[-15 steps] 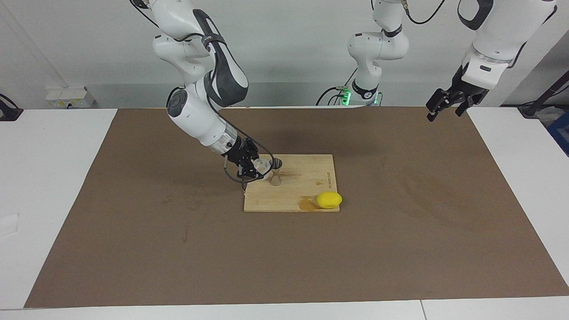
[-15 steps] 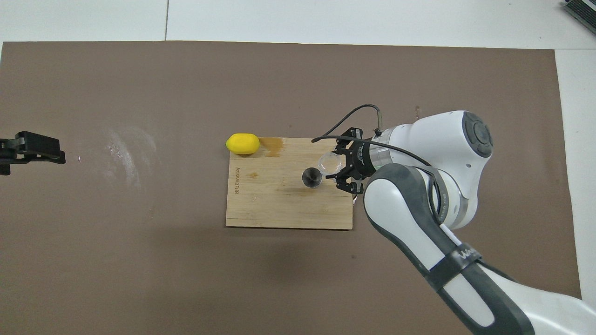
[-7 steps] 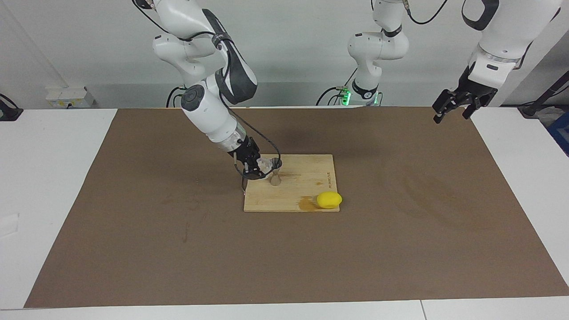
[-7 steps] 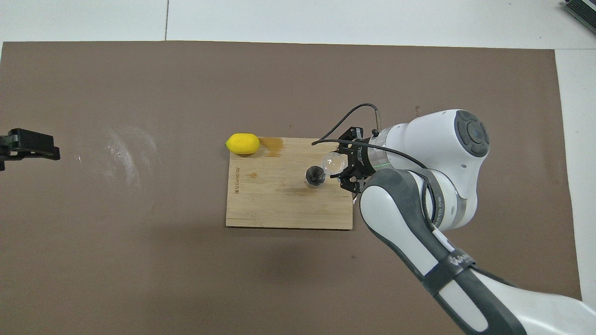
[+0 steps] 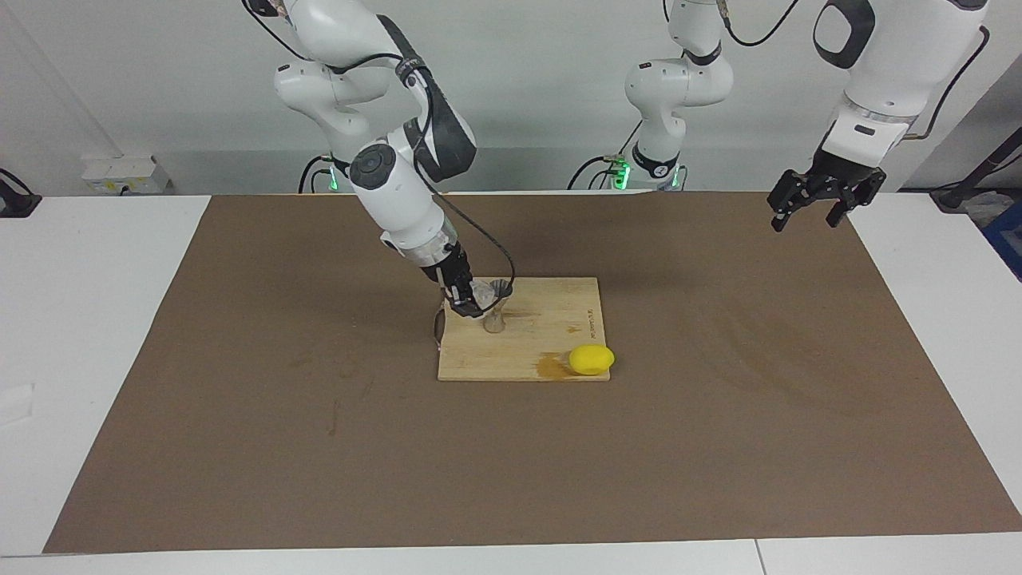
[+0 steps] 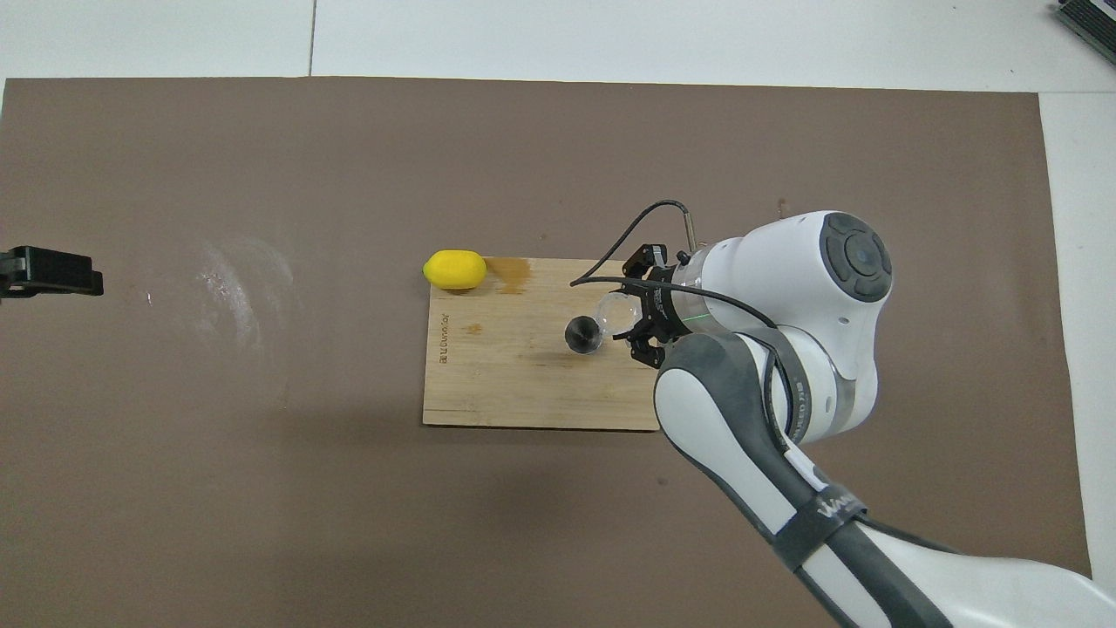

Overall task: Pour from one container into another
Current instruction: 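Carry the glass cup with the right gripper above the steel cup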

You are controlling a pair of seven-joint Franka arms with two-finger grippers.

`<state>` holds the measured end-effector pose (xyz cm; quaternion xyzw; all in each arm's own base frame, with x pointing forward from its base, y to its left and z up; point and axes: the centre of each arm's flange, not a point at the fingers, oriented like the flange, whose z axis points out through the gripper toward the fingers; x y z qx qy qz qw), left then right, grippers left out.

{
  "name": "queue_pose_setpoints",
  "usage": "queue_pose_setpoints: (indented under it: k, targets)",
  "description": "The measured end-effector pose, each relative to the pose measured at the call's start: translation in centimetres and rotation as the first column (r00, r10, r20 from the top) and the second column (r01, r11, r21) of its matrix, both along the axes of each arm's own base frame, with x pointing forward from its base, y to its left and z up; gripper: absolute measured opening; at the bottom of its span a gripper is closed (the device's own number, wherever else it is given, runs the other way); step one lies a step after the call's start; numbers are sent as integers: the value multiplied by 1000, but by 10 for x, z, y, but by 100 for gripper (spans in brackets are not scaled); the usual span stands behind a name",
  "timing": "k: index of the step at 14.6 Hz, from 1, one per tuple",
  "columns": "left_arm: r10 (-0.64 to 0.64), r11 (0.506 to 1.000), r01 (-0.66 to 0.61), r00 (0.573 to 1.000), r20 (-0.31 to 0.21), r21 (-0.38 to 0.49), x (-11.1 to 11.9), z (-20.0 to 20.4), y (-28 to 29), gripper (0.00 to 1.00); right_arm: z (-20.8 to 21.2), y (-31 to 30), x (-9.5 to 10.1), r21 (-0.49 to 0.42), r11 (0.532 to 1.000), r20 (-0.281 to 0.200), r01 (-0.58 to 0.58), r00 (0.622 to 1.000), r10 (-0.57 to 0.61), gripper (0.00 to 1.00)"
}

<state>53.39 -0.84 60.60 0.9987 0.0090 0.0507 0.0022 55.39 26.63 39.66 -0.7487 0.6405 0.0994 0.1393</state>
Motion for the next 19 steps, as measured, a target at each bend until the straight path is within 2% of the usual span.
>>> queue_pose_setpoints:
  k: [11,19]
  targets:
    - [-8,1000,8,1000,-9,0,-3,-1,-8,100,9,1,4,-109,991,61,-80,994,87,50]
    - [-8,1000,8,1000,-9,0,-3,-1,-8,100,10,14,-3,-223,959,86,-173,977,197,50]
